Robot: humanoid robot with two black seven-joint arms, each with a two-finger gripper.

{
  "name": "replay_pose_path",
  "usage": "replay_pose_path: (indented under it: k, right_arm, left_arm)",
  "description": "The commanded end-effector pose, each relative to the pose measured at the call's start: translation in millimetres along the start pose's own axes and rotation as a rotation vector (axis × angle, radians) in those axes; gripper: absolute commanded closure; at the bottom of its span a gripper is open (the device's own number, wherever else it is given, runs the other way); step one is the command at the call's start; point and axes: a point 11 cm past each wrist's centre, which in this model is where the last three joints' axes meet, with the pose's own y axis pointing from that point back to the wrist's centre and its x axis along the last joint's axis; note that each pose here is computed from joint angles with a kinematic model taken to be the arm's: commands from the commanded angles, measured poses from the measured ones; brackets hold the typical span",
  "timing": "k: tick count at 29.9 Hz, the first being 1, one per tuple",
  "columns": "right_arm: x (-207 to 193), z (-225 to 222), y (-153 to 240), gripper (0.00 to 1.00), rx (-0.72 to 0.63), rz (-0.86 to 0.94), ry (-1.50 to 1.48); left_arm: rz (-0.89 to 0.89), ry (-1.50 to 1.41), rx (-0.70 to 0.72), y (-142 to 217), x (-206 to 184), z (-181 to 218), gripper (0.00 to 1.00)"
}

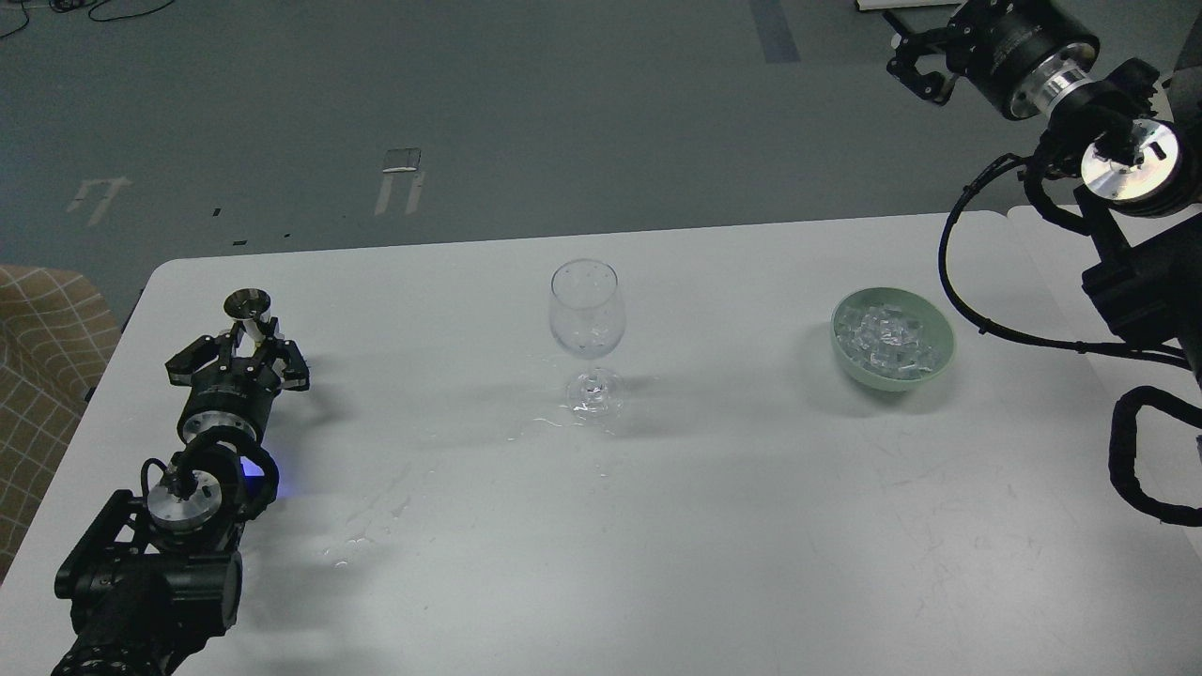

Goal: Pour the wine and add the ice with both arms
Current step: 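Lift the jigger with the left gripper and carry it toward the wine glass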

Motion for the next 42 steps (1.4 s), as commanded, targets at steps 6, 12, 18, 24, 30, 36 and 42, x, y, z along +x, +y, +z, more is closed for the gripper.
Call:
replay_pose_path:
  k: [6, 12, 18, 24, 30, 36, 42]
  right_arm:
    - [-1.5, 0.5, -0.8, 0.00, -0.004, -0.003, 0.005]
    - [-2.3, 0.6, -1.2, 0.00, -0.010, -0.005, 0.015]
    - [-0.5, -3.5, 0.2, 0.00, -0.004, -0.002, 0.021]
    - [7.2, -12.4, 5.1, 0.00, 0.005, 0.014, 0.035]
    - [7.6, -13.8, 5.6, 0.00, 0.007, 0.014, 0.037]
    - [9.4, -16.1, 7.2, 0.00, 0.011, 0.016, 0.039]
    - [21.7, -34.3, 16.7, 0.00, 0.034, 0.039, 0.064]
  left_arm:
    - [-0.023, 0.008, -0.010, 1.0, 0.1, 4.2, 0.69]
    - [-0.071, 0.010, -0.011, 0.9, -5.8, 3.6, 0.91]
    - [-0.106, 0.013, -0.005, 0.5, -11.7, -0.4, 0.93]
    - [-0.188, 0.013, 0.009, -1.5, -31.1, -4.1, 0.93]
    - [-0.307, 0.011, 0.045, -2.7, -79.0, -9.3, 0.94]
    - [-0.350, -0.010, 0.142, 0.9, -119.7, -28.6, 0.94]
    - [-0.373, -0.058, 0.237, 14.3, -149.4, -56.3, 0.94]
